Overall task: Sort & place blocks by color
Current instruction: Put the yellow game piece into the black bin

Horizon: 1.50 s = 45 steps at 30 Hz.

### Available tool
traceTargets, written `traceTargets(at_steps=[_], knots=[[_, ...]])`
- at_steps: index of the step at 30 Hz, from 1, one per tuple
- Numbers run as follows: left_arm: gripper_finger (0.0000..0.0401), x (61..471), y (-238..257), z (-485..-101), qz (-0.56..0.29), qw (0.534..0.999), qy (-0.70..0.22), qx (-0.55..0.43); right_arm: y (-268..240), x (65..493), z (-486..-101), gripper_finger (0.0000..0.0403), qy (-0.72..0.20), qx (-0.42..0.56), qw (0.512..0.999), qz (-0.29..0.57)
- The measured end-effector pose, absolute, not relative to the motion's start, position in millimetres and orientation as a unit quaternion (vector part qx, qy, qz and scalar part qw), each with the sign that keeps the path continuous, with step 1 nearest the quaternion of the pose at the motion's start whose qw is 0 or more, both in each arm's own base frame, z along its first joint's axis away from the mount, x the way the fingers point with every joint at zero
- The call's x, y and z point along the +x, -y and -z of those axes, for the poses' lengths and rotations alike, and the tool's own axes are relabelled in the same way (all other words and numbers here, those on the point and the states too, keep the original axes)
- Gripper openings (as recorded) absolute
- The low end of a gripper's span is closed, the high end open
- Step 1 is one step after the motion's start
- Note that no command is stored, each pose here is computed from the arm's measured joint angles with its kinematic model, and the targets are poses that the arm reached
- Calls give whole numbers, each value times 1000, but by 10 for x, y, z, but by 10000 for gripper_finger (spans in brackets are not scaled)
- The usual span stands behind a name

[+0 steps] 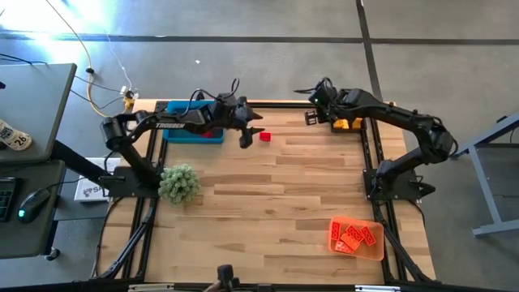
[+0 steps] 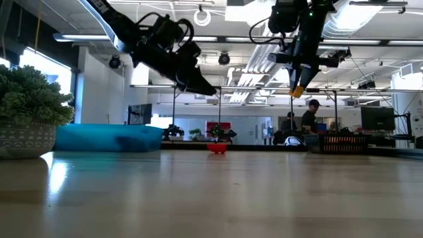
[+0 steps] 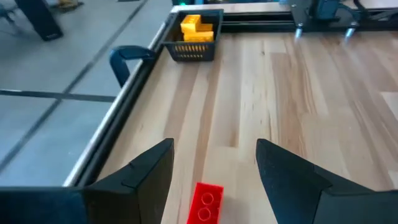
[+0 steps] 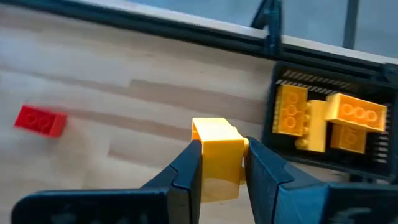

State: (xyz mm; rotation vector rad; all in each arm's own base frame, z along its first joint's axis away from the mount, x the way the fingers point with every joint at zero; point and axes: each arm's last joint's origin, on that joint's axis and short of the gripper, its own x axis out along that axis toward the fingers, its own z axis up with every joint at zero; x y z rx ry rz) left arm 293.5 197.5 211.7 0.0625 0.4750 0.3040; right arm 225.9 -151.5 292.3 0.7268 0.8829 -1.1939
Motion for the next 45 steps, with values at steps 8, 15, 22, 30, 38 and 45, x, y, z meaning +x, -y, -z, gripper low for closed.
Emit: traceTargets(at_steps=[8,15,22,30,38,45], knots=[[216,2935,-2185,-1891,-132,955,-265,-5,1726,2046,-2912,73,-382,344,628,583],[216,3135,-2388,-2019,-118,944,-308,2,1857,1848,-2894,74,-395,366,587,605],[216,3273,-2510,-1960,-85,925,-370,10,1941,1764,-2874,74,-400,400,581,585],[216,3379,-2593,-1833,-38,904,-424,34,2086,1757,-2543,74,-459,398,543,580],[216,3398,-2602,-1758,-26,896,-442,34,2194,1819,-2319,74,-495,382,520,582],[216,3416,-2574,-1756,-21,895,-444,40,2295,1801,-2190,74,-509,386,502,582]])
